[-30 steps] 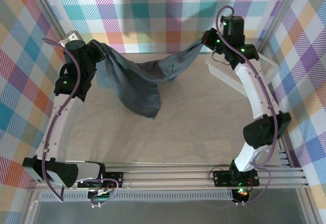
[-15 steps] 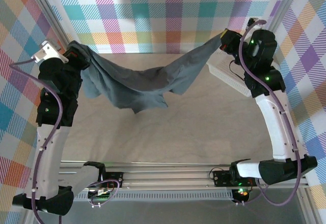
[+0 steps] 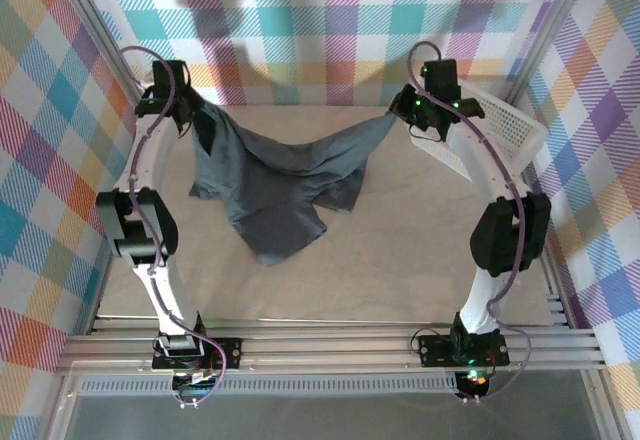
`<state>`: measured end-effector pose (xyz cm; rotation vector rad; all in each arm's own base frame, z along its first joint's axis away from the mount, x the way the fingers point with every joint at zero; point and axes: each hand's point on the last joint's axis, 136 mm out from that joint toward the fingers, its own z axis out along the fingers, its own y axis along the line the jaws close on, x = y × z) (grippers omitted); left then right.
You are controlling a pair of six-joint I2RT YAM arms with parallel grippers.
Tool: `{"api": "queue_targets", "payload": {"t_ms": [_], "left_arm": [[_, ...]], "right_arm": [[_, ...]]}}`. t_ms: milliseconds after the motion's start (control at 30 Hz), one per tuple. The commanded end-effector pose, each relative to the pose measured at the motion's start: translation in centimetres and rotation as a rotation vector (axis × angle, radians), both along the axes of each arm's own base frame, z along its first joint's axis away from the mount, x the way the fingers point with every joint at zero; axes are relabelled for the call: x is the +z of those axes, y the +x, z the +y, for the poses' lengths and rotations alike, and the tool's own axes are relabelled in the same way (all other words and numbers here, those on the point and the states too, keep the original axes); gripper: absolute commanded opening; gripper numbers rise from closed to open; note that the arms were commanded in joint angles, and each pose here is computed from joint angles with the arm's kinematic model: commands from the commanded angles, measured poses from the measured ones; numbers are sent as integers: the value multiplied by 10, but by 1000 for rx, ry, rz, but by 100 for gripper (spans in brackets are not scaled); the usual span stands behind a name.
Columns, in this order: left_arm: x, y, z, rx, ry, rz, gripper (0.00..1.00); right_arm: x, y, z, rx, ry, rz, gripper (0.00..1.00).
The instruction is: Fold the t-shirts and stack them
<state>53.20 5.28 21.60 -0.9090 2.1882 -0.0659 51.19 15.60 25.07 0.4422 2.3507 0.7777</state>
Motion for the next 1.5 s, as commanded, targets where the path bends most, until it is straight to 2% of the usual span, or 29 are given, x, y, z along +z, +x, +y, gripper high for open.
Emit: {"api": "queue_targets", "payload": {"t_ms": [0, 67, 233, 333, 467, 600, 733, 833, 900, 1000, 1067, 1200, 1467], "left_arm": [[22, -70, -23, -49, -2, 63, 56], [-6, -108, -47, -88, -71, 131, 56], [-87, -213, -139, -201, -294, 376, 57], [-124, -252, -175, -173, -395, 468, 59], [-153, -262, -201, -125, -459, 525, 59], [-175, -261, -200, -102, -380, 612, 59], [-198, -257, -209, -117, -385, 648, 56], [-210, -259, -213, -137, -359, 688, 43], [-216, -260, -208, -132, -330, 699, 26], [-203, -250, -197, -113, -279, 636, 1], [-178, -240, -186, -98, -238, 562, 0], [-105, -221, -161, -77, -177, 352, 0], [35, -195, -108, -11, -277, -81, 0]], "right_arm": [[-8, -23, 17, 68, 77, 138, 0], [-24, -27, 18, 69, 80, 185, 0], [-32, -28, 16, 66, 71, 202, 0], [-30, -27, 17, 72, 68, 196, 0], [-32, -29, 18, 77, 62, 197, 0], [-31, -33, 18, 80, 64, 197, 0], [-30, -36, 18, 84, 67, 198, 0], [-29, -37, 17, 87, 65, 198, 0], [-29, -37, 18, 90, 68, 199, 0], [-29, -38, 18, 92, 66, 207, 0], [-25, -39, 17, 94, 60, 200, 0], [-7, -41, 14, 89, 59, 159, 0], [56, -39, 11, 79, 134, 51, 0]]}}
